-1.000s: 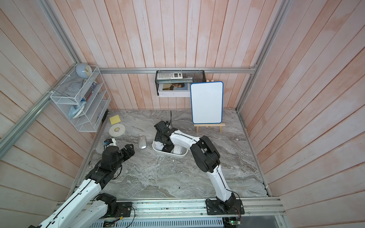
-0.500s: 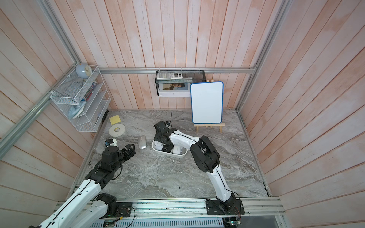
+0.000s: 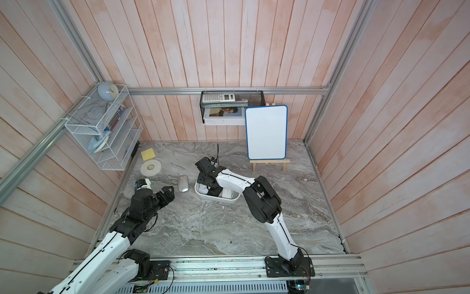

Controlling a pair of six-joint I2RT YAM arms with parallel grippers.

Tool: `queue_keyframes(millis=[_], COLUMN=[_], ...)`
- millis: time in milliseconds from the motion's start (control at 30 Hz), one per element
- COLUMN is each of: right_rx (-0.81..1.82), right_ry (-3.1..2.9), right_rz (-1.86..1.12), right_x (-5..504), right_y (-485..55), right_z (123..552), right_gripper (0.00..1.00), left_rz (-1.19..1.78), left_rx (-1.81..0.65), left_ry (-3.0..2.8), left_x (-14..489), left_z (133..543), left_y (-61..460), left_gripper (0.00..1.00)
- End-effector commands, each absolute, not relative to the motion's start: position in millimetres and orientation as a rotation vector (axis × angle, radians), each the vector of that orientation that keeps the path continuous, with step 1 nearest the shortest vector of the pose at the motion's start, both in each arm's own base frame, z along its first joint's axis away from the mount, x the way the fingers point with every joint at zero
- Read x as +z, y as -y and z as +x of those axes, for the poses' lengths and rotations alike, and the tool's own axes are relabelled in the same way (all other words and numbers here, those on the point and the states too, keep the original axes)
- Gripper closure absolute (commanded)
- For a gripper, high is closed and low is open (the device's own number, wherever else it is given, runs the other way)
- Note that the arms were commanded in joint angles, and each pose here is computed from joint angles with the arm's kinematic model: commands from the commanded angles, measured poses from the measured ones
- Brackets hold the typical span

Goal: Take out the mouse from the storage box
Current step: Pick up the mouse from the storage box.

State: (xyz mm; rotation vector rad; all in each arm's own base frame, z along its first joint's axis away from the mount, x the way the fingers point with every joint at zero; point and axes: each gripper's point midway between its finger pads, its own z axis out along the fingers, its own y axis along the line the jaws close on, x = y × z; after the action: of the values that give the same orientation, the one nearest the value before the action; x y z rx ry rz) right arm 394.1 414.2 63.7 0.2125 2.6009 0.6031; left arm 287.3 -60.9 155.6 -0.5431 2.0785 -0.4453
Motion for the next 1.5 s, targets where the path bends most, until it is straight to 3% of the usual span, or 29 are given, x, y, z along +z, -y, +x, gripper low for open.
queue_keyframes(millis=[0,633,1467], right_rx=[0.602,0.613,0.743], right_ry=[-2.589,-2.53,-2.465], right_rz=[0.191,0.134,0.027], right_x=[71,97,142], right_y=[-418,-411,-422], right_z=[393,392,341], right_gripper=[0.53,0.71,0.74], left_rz=[-0.549,-0.547,-0.62], left_rx=[-0.452,-0.428,-0.302], left_ry=[-2.076,-2.113,-1.951], left_x=[154,142,170], left_z=[287,292,271], left_y=[60,62,25], left_gripper=[0.05,0.06,0.05])
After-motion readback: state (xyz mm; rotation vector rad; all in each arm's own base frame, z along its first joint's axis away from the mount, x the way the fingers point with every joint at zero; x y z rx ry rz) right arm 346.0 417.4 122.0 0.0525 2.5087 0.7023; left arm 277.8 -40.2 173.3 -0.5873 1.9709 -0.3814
